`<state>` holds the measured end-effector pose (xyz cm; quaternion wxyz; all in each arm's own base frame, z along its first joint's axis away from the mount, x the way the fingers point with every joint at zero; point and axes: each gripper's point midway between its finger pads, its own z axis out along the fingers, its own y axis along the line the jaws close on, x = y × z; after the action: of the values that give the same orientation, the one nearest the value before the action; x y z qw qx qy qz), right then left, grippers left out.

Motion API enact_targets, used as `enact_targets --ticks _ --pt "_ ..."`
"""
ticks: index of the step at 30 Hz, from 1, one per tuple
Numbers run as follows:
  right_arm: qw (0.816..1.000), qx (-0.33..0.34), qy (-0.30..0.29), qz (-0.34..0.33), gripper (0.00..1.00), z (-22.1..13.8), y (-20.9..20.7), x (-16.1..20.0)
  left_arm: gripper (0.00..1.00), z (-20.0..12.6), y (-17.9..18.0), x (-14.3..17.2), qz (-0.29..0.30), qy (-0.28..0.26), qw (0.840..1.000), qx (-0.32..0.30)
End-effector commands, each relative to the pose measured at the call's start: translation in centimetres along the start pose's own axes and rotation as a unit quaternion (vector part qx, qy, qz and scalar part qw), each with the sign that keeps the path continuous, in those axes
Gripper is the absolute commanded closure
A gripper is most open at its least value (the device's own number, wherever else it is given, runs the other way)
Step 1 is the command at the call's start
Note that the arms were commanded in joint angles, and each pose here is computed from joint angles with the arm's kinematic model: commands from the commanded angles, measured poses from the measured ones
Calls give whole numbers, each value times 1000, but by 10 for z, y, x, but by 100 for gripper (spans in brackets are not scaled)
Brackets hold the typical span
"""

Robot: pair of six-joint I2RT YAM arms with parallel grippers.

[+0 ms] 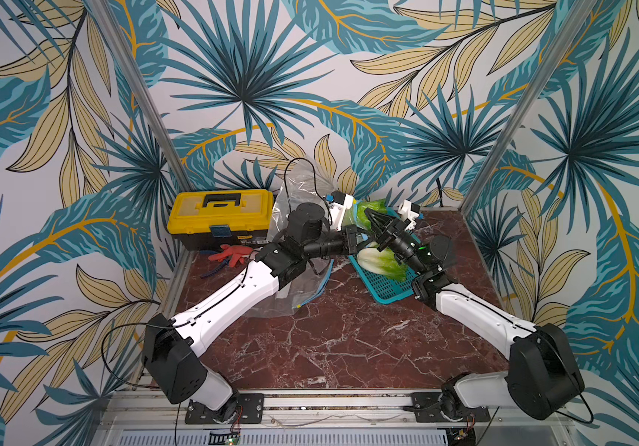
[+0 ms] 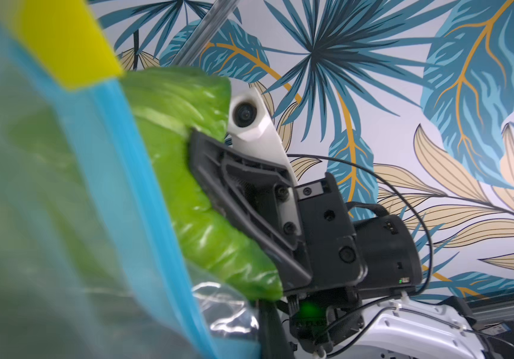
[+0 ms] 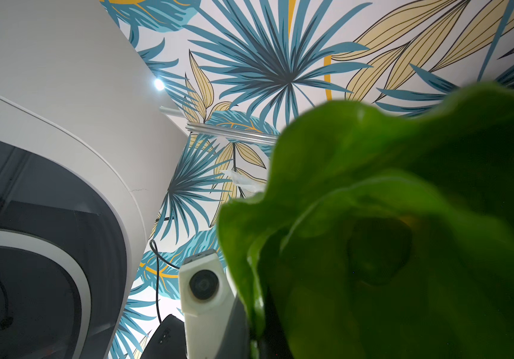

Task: Put the chinese cabbages into a zipper bag and zip it
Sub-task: Place the Chinese cabbage in the zipper food storage bag.

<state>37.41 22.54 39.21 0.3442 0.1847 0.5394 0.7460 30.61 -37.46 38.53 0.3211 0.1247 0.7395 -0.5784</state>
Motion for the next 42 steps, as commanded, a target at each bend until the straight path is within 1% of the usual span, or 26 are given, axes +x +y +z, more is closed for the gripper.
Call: enact_targets --ticks 1,6,8,9,10,11,13,15,17,19,20,21,23,25,27,31,34,37,38,39,40,42 --pt "999 11 49 -9 100 5 -7 19 93 -5 -46 -21 25 -40 995 90" --pt "991 95 89 2 100 -6 -46 35 93 -20 -33 -36 24 -68 994 79" --pt "986 119 115 0 100 -6 -51 42 94 -18 -29 -35 25 -63 995 78" --pt "986 118 119 -3 100 -4 -44 44 94 -14 -25 -32 21 -55 995 78" --pt "984 122 126 -13 100 0 -37 47 94 -10 -21 -27 16 -45 996 78" --pt "980 143 135 -29 100 1 -34 51 94 -6 -16 -23 11 -37 996 76" --pt "960 227 139 -90 100 -4 -40 52 94 -2 -12 -17 7 -31 996 85" --pt "950 255 143 -108 90 -4 -38 50 93 -6 -15 -21 9 -43 994 104" --pt "947 259 161 -101 84 -1 -38 54 94 -15 -19 -31 13 -65 991 119" --pt "943 260 188 -91 75 2 -34 62 94 -28 -24 -45 13 -93 986 136" --pt "940 264 195 -97 72 2 -30 63 94 -35 -27 -52 14 -108 983 145" --pt "932 283 202 -106 68 -4 -30 64 94 -40 -27 -57 11 -121 981 151" --pt "922 298 205 -139 59 -11 -19 61 94 -49 -26 -62 9 -141 977 158" --pt "916 300 212 -163 49 -15 -8 60 94 -49 -16 -60 5 -138 979 151" --pt "913 299 217 -175 43 -16 2 60 94 -47 -5 -57 -6 -134 980 146" --pt "900 318 208 -214 38 -26 17 50 94 -48 7 -58 -18 -133 981 141" --pt "884 349 183 -250 38 -39 29 33 94 -49 12 -60 -20 -134 981 137" --pt "883 368 133 -258 38 -56 39 7 94 -47 12 -61 -22 -130 982 139" --pt "883 379 108 -254 40 -66 38 -4 94 -46 14 -61 -22 -130 982 138" --pt "883 391 81 -248 44 -77 37 -15 94 -46 14 -61 -22 -131 982 138" --pt "881 404 60 -240 50 -89 30 -23 94 -46 14 -61 -23 -131 982 138" --pt "877 437 21 -200 75 -118 -1 -33 94 -44 15 -62 -27 -130 982 137"
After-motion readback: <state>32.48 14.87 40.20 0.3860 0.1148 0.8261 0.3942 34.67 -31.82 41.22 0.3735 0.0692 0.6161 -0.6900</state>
